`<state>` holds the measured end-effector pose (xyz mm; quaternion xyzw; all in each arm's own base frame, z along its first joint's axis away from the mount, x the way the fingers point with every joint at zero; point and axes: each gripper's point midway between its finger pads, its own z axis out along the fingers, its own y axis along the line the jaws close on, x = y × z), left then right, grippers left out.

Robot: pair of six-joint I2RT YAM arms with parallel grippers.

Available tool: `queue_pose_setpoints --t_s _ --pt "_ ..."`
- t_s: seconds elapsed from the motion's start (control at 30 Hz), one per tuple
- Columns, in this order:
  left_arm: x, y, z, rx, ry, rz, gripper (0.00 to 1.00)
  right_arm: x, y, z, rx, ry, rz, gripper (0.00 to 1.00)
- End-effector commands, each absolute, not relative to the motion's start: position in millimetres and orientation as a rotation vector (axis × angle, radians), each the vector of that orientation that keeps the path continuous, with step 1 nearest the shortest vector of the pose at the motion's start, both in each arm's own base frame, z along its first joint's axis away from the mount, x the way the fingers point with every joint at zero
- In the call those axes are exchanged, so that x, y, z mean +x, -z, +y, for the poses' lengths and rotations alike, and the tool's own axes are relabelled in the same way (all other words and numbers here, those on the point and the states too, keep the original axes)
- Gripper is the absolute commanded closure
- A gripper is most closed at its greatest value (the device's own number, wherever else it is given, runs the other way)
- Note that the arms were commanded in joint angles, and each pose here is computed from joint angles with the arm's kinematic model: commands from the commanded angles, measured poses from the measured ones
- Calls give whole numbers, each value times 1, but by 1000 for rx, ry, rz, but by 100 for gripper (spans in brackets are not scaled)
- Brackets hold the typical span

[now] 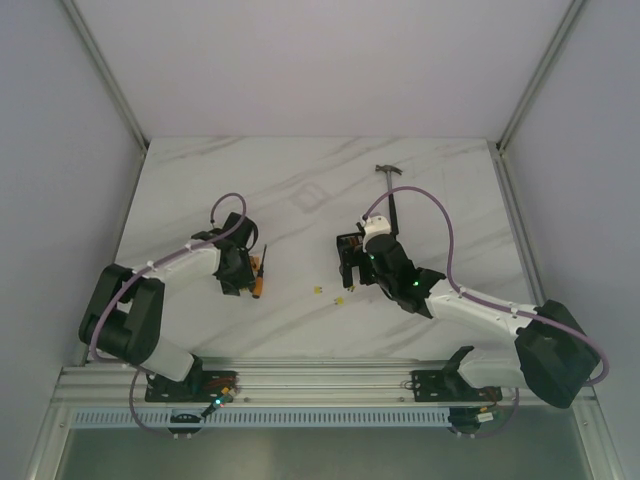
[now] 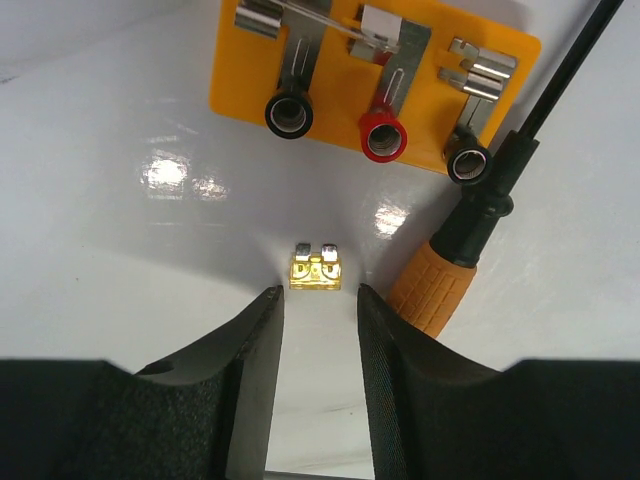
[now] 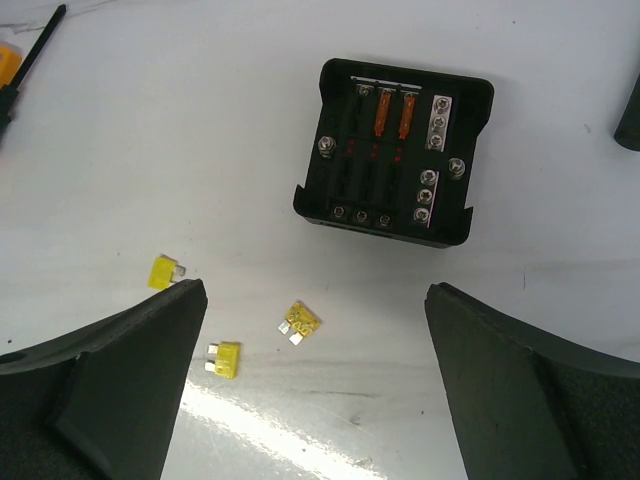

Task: Snap on the fuse box

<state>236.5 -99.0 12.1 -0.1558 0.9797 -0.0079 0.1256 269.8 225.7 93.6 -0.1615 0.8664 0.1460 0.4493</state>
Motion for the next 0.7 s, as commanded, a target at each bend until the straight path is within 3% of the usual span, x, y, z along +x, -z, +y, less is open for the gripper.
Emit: queue_pose_setpoints --t_s 0.0,0.67 --pt "229 -3 -92 -433 -55 2896 55 277 -106 232 -372 -387 2112 1" --pt "225 9 -84 -416 -135 2950 60 276 -106 231 -371 -392 2111 1"
